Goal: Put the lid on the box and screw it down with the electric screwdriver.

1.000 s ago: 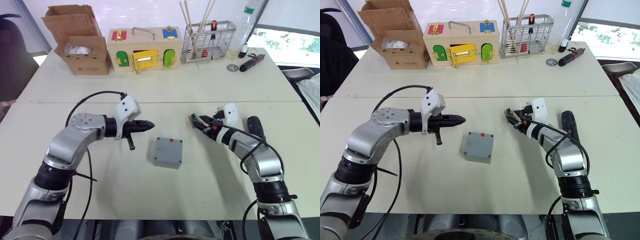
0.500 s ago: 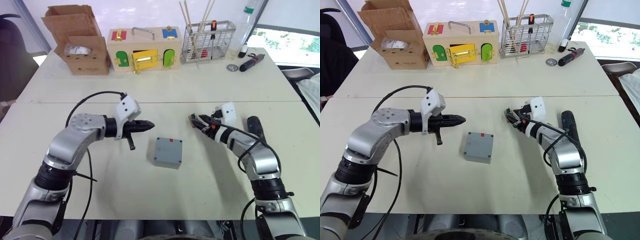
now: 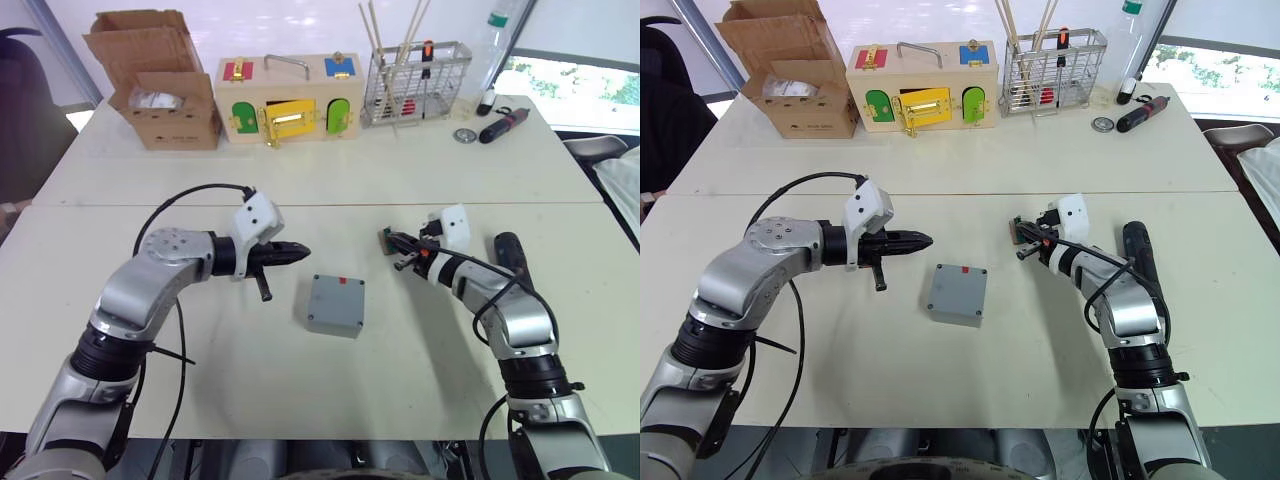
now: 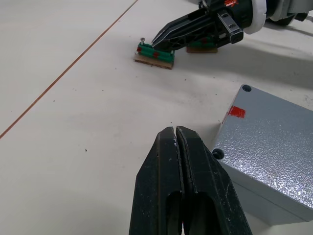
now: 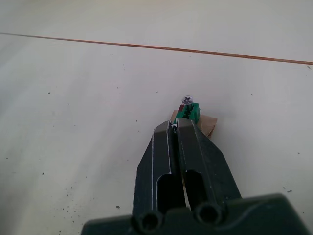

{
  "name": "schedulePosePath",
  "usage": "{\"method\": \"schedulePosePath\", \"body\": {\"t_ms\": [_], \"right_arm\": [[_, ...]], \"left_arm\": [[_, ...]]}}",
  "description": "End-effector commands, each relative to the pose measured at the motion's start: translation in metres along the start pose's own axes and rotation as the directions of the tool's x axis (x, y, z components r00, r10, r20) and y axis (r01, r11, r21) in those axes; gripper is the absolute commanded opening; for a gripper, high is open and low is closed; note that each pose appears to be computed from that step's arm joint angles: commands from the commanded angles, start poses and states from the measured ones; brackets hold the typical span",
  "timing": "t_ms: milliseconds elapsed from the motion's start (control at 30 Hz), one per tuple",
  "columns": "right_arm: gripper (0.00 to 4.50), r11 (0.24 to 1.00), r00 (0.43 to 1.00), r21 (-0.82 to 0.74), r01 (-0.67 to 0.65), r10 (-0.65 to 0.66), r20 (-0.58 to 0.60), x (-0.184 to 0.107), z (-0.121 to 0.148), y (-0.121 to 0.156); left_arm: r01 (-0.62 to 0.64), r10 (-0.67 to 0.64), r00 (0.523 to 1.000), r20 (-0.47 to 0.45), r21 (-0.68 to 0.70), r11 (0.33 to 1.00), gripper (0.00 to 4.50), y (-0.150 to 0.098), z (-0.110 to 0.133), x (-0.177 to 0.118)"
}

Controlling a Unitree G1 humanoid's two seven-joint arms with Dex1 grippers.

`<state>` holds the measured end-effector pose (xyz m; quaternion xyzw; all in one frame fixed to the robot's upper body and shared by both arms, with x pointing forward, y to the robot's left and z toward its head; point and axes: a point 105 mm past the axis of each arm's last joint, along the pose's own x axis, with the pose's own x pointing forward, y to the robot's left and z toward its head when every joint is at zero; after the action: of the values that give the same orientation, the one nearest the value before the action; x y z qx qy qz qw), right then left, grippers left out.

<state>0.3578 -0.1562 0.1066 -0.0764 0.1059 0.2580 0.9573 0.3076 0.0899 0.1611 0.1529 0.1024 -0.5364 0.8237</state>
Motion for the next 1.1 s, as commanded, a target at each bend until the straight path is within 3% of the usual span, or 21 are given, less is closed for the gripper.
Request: {"method": "schedulePosePath", "body": {"t_ms": [33, 533, 667, 867, 1100], "right_arm": [[0.04, 0.999, 0.998, -0.036, 0.003, -0.001, 0.062, -0.002, 0.019, 0.0], [0.04, 0.996, 0.983, -0.086, -0.009, 0.024, 0.18, -0.019, 0.065, 0.007], [0.04, 0.985, 0.958, -0.066, -0.161, 0.172, 0.23, -0.041, 0.082, 0.033], [0.04, 0.94, 0.932, -0.079, -0.332, 0.34, 0.129, -0.071, 0.069, 0.065], [0.04, 0.917, 0.915, -0.03, -0.397, 0.398, 0.073, -0.078, 0.053, 0.08]], "left_arm": [[-0.007, 0.006, 1.0, 0.022, 0.036, 0.999, 0.0, -0.001, 0.008, -0.002], [0.041, -0.042, 0.999, 0.033, 0.029, 0.999, 0.0, -0.004, 0.011, -0.001], [0.104, -0.106, 0.994, 0.028, 0.064, 0.993, 0.0, -0.008, 0.016, -0.011], [0.252, -0.246, 0.967, -0.071, 0.087, 0.964, 0.0, -0.02, 0.01, -0.027], [0.272, -0.266, 0.961, -0.081, 0.085, 0.959, 0.0, -0.022, 0.008, -0.024]]}}
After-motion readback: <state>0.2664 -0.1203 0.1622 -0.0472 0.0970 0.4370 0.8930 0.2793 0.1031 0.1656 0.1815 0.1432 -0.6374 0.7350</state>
